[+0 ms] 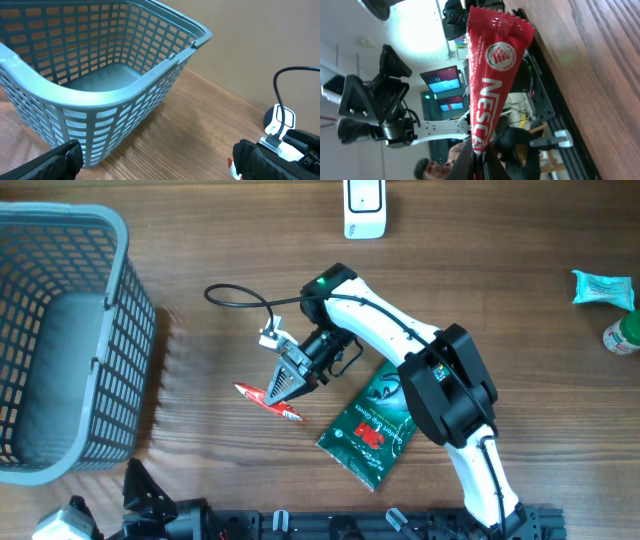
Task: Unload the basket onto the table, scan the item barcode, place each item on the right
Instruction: 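Lift the Nescafe stick and hold it up to the white scanner, then carry the Nescafe stick off the table to the right and release, then move the right gripper back over the green 3M glove pack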
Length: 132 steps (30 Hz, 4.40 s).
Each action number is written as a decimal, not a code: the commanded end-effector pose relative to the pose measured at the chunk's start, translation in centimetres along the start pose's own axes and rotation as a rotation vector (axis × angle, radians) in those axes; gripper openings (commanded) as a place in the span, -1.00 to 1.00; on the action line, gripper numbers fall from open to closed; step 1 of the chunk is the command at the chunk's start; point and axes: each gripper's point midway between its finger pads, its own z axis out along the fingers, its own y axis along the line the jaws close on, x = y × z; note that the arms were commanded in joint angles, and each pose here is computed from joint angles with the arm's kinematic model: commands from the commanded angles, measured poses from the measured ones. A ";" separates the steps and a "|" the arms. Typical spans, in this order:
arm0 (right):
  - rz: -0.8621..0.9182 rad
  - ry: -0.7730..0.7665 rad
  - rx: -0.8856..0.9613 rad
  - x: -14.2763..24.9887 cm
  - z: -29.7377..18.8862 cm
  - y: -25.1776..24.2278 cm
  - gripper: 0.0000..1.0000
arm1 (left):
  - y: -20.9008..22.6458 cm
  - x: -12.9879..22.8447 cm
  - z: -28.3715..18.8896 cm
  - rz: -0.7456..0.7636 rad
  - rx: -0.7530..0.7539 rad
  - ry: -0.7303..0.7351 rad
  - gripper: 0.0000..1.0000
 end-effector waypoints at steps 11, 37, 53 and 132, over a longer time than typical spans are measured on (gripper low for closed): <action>-0.036 0.040 0.021 2.6 0.5 -1.9 -0.91 | -0.2 -0.1 -0.1 -0.006 0.014 -0.003 1.00; 0.368 -0.615 1.179 9.7 -15.7 -3.2 -0.91 | -0.2 -0.1 -0.1 -0.006 0.014 -0.003 1.00; 0.960 -1.705 0.886 5.3 -24.7 -2.5 -0.91 | -0.2 -0.1 -0.1 -0.006 0.014 -0.003 1.00; 1.119 -1.574 0.957 19.4 -57.4 -14.4 0.99 | -0.2 -0.1 -0.1 -0.006 0.014 -0.002 1.00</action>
